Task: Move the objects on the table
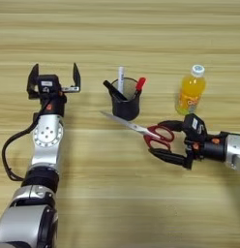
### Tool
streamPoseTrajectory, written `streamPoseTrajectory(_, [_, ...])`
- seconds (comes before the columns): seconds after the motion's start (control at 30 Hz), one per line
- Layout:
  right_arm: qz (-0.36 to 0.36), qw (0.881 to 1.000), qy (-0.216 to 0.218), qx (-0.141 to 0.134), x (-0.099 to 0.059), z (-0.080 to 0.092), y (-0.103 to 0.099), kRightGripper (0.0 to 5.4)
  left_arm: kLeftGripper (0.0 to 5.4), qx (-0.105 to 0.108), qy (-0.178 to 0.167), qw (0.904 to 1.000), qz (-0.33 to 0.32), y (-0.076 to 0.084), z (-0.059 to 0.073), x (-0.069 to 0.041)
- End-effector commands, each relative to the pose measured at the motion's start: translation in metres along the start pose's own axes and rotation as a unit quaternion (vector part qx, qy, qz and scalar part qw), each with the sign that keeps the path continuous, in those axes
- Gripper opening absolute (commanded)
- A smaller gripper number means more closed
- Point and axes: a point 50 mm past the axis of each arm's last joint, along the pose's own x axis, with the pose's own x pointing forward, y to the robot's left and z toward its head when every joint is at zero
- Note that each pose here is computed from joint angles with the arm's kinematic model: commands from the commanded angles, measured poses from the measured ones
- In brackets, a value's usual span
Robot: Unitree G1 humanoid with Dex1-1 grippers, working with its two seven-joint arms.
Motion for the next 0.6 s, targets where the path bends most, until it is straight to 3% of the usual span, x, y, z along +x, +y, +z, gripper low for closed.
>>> streamPoseTrajectory(0.03, [0.011,1.000,0.025,-0.008,0.005,-0.009,-0.001,3.84,5.40,0.009,-0.002,0.9999,-0.004,-0.001,0.000,0.000])
streamPoseTrajectory(0.6, [-0.030,0.998,0.050,-0.002,0.045,-0.023,-0.017,3.84,5.40,0.009,0.000,0.9999,-0.005,-0.003,0.000,0.000])
